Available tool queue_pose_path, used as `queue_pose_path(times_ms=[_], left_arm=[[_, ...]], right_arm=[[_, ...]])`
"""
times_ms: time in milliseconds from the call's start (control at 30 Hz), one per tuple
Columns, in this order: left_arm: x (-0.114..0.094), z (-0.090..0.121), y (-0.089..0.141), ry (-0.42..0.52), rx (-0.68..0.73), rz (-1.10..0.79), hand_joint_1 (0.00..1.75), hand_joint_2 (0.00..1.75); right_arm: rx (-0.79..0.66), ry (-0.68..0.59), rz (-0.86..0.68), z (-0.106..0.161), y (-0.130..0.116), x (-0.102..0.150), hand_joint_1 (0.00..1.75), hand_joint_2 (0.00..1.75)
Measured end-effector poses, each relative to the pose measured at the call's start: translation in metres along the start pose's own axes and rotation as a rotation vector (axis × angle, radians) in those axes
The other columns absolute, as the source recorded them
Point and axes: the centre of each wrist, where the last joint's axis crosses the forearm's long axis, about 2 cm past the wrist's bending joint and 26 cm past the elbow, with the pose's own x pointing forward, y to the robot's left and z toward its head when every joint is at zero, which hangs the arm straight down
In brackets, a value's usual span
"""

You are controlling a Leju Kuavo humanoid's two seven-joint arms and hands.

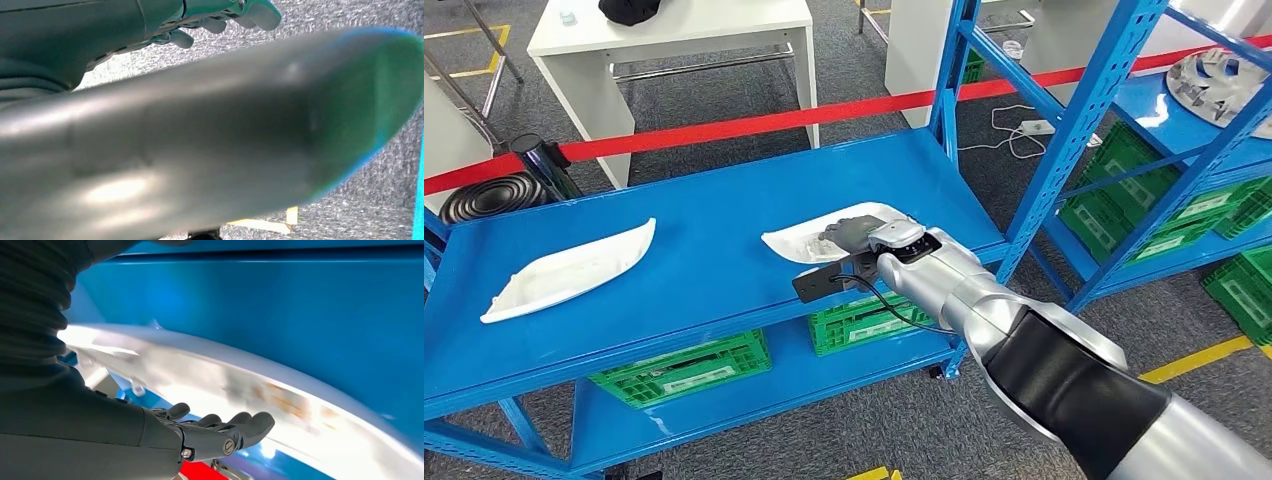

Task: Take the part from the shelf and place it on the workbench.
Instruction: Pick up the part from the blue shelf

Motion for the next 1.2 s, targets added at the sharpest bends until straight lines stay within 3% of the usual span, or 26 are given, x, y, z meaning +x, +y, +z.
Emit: queue_pose_path(times_ms=[333,467,733,867,1200], left_arm=[[-0.002,-0.001,0.005,0.001,0.009,-0.003,0.0,0.0],[-0.002,-0.001,0.006,0.0,0.011,-0.001,0.0,0.0],[-0.009,0.0,0.009,0.008,0.021,0.01,0.0,0.0],[-0.011,0.001,0.01,-0.015,0.017,0.011,0.0,1.75],[-0.012,0.0,0.013,-0.078,-0.011,0.024,0.0,1.75]], right_arm=[[0.017,0.01,-0.008,0.003,0.008,-0.005,0.06,1.75],[0.018,0.014,-0.009,0.004,0.007,-0.008,1.75,1.75],[0.026,0.037,-0.015,0.006,0.01,-0.013,1.75,1.75],[0.02,0.053,-0.024,0.011,0.01,-0.021,1.75,1.75],[-0.006,0.077,-0.022,0.017,0.007,-0.032,1.75,1.75]])
